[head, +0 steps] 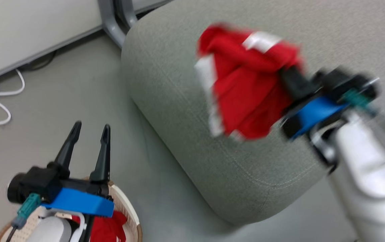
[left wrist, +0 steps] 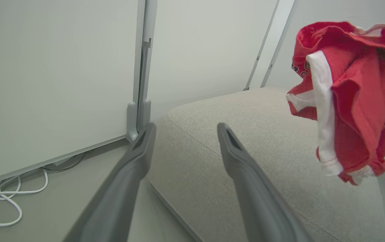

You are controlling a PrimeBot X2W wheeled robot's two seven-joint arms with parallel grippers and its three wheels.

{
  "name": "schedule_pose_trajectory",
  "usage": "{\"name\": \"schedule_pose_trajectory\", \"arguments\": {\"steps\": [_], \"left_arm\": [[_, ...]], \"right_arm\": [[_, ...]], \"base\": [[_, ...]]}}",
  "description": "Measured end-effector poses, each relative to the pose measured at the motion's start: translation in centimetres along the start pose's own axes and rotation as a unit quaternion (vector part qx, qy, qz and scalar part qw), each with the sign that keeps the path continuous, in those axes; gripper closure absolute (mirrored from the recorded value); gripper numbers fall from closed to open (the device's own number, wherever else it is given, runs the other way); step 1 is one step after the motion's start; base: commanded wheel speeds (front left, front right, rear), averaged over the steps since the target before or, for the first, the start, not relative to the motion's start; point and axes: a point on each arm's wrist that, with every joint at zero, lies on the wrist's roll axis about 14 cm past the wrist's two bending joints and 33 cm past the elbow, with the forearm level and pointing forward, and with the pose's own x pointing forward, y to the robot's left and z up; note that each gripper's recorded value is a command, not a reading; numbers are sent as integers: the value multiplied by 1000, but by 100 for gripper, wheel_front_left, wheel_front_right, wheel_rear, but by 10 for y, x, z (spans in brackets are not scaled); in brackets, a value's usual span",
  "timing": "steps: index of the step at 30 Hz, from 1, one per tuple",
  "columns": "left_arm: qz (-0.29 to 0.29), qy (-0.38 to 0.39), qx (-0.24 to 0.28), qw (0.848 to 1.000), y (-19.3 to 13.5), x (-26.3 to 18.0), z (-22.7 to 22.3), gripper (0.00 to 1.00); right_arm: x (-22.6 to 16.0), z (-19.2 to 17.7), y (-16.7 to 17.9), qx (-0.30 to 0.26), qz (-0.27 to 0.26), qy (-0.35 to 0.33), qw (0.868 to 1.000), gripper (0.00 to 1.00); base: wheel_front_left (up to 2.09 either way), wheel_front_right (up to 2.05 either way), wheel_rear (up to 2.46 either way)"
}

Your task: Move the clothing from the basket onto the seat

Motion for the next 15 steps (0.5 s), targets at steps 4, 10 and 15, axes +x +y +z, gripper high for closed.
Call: {"name": "schedule_pose_trajectory", "arguments": {"steps": [4, 10, 15], "left_arm": [[-1, 6, -2, 1000, 18, 7, -9, 0], [14, 28, -3, 1000, 56, 9, -32, 0], [36, 34, -4, 999, 84, 3, -46, 0]], "right_arm": [[37, 17, -45, -18, -43, -11, 999, 100], [90, 5, -84, -20, -91, 4, 996, 100], [124, -47, -86, 15, -113, 55, 992, 100]], "base": [[0, 0, 0], [0, 0, 0], [0, 0, 0]]}}
